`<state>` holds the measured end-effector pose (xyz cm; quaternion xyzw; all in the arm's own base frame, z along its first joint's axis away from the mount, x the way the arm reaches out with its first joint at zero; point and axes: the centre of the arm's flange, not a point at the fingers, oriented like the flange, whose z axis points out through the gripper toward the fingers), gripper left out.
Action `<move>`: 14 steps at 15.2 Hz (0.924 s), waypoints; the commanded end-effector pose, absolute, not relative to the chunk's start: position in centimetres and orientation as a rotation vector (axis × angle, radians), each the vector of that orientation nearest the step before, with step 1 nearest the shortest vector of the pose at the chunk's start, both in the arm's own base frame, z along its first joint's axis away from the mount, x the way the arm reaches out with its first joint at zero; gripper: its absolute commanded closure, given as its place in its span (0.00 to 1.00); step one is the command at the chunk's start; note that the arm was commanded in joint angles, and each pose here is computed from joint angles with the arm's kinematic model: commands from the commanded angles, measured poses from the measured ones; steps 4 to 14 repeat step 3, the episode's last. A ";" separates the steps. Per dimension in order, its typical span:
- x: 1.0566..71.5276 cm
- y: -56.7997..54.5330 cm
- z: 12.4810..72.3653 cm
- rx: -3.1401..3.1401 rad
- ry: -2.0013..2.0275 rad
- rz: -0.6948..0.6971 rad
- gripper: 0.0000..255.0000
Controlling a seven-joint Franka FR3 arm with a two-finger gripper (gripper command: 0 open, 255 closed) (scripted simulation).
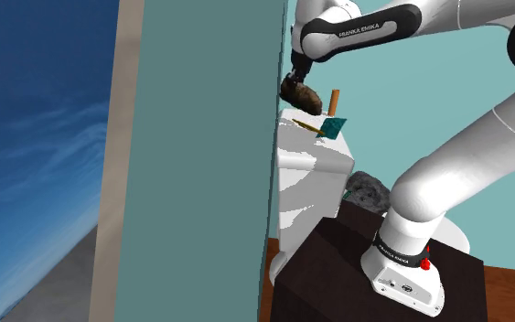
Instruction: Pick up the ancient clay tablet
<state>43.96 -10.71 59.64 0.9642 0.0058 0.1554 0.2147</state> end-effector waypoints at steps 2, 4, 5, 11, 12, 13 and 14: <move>43.9 -10.7 60.9 2.674 0.016 0.433 1.00; 43.9 -10.7 60.9 2.673 0.016 0.433 1.00; 43.9 -10.7 60.9 2.673 0.016 0.433 1.00; 43.9 -10.7 60.9 2.673 0.016 0.433 1.00; 43.9 -10.7 60.9 2.673 0.016 0.433 1.00; 43.9 -10.7 60.9 2.673 0.016 0.433 1.00; 43.9 -10.7 60.9 2.673 0.016 0.433 1.00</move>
